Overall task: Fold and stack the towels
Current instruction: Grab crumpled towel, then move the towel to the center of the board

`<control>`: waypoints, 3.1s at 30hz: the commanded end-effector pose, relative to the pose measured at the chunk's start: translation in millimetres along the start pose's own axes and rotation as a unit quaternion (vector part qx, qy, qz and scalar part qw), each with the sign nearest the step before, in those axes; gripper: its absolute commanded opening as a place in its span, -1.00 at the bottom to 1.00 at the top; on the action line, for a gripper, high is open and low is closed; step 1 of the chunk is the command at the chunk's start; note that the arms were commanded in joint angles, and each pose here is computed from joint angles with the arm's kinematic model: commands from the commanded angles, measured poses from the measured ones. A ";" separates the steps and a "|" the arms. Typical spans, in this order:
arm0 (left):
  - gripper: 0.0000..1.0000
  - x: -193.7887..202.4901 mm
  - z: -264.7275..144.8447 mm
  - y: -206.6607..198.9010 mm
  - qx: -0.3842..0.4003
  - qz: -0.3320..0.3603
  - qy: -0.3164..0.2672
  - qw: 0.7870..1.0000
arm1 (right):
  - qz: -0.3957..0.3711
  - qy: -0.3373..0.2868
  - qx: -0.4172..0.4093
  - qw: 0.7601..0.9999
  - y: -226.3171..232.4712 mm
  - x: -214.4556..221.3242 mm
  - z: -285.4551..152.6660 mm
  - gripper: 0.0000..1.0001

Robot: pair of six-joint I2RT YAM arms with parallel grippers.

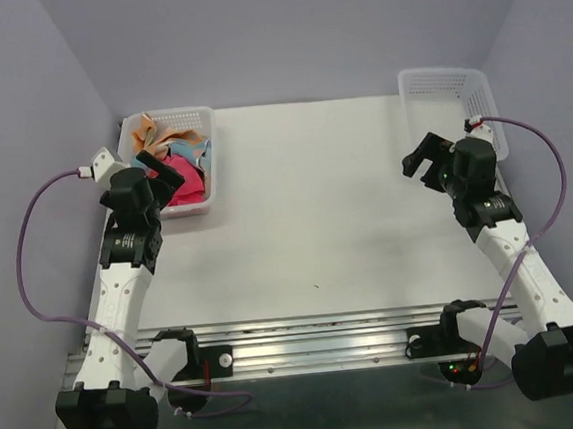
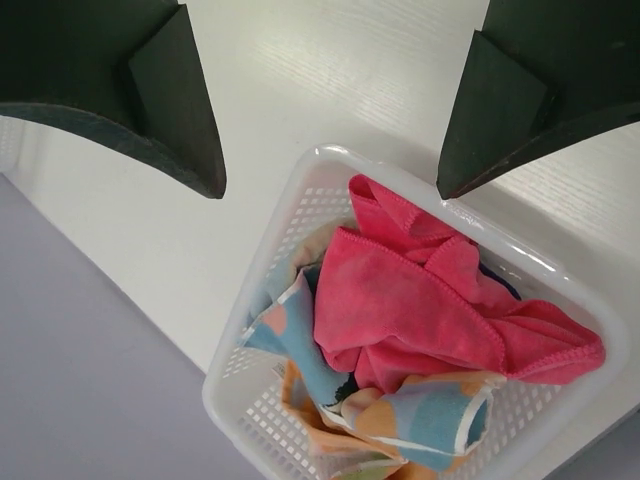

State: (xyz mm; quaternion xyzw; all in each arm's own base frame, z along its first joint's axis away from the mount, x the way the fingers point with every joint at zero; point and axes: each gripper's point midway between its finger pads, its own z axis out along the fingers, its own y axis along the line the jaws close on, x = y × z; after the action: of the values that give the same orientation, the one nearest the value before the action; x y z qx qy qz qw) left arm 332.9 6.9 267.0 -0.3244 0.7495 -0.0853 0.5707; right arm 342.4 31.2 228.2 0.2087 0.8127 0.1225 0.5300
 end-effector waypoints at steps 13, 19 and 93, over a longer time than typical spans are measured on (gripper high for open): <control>0.97 -41.0 111.7 16.2 -0.091 0.042 0.014 0.995 | 0.007 -0.007 -0.056 0.998 21.1 -4.6 -6.0 1.00; 0.98 -23.5 168.1 37.3 -0.121 0.047 0.066 0.989 | 0.008 0.001 -0.079 0.997 29.5 -2.5 -4.1 1.00; 0.98 192.8 -33.3 -127.1 0.333 0.104 0.287 0.892 | -0.041 0.086 -0.085 0.992 8.4 56.7 -27.9 1.00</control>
State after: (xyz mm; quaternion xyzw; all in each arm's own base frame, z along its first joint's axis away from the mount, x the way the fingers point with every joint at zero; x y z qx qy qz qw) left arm 328.0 -215.7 179.4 -0.0015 0.8474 -0.3639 0.3865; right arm 302.2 49.0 224.7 0.1433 0.8300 0.1565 0.5159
